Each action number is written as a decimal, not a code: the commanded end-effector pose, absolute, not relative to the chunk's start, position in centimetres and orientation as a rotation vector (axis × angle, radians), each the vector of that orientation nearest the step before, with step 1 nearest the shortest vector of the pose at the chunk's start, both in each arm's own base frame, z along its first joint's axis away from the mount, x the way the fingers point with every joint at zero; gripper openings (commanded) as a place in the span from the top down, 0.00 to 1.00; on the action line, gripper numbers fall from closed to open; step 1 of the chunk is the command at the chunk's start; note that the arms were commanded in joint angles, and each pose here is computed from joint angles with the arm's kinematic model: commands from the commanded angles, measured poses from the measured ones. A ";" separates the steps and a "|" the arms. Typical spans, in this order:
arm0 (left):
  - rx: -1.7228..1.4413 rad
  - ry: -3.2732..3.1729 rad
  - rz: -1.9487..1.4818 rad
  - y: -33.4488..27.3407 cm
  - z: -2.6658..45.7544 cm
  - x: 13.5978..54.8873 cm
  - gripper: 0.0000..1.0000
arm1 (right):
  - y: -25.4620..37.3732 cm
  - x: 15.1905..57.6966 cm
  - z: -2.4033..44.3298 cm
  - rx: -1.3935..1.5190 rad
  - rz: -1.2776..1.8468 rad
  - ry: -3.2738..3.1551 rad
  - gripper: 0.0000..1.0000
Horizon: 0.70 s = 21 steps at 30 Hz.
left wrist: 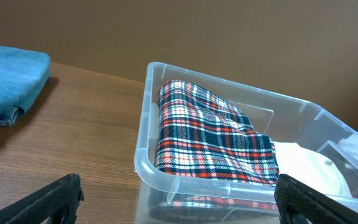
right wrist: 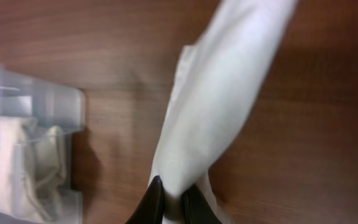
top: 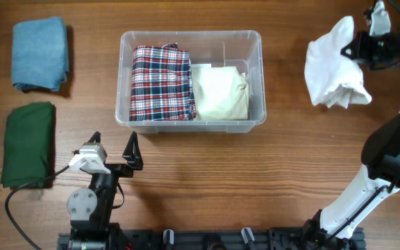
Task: Pack container
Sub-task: 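Grasp the white cloth edge and lift it with the right gripper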
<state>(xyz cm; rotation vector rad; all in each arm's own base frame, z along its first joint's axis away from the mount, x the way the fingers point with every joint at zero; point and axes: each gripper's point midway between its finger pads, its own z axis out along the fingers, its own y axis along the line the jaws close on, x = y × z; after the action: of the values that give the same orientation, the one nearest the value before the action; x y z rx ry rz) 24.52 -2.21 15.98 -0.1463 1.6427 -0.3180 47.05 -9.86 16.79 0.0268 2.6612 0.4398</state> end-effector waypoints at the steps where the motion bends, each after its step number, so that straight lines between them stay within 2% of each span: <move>1: -0.145 1.643 -0.311 -2.1 15.8 24.5 0.00 | -9.3 48.0 20.9 0.012 0.362 2.596 0.96; 13: -0.145 1.643 -0.311 -2.1 15.8 24.5 0.00 | -7.8 47.2 25.4 -0.004 0.360 2.517 0.96; 21: -0.145 1.643 -0.311 -2.1 15.8 24.5 0.00 | -1.8 46.2 33.6 -0.047 0.610 2.286 0.96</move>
<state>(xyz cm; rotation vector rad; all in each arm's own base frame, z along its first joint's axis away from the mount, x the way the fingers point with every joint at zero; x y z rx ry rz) 24.52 -2.21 15.98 -0.1463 1.6427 -0.3180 47.15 -6.42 26.60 0.0166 2.4717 0.4305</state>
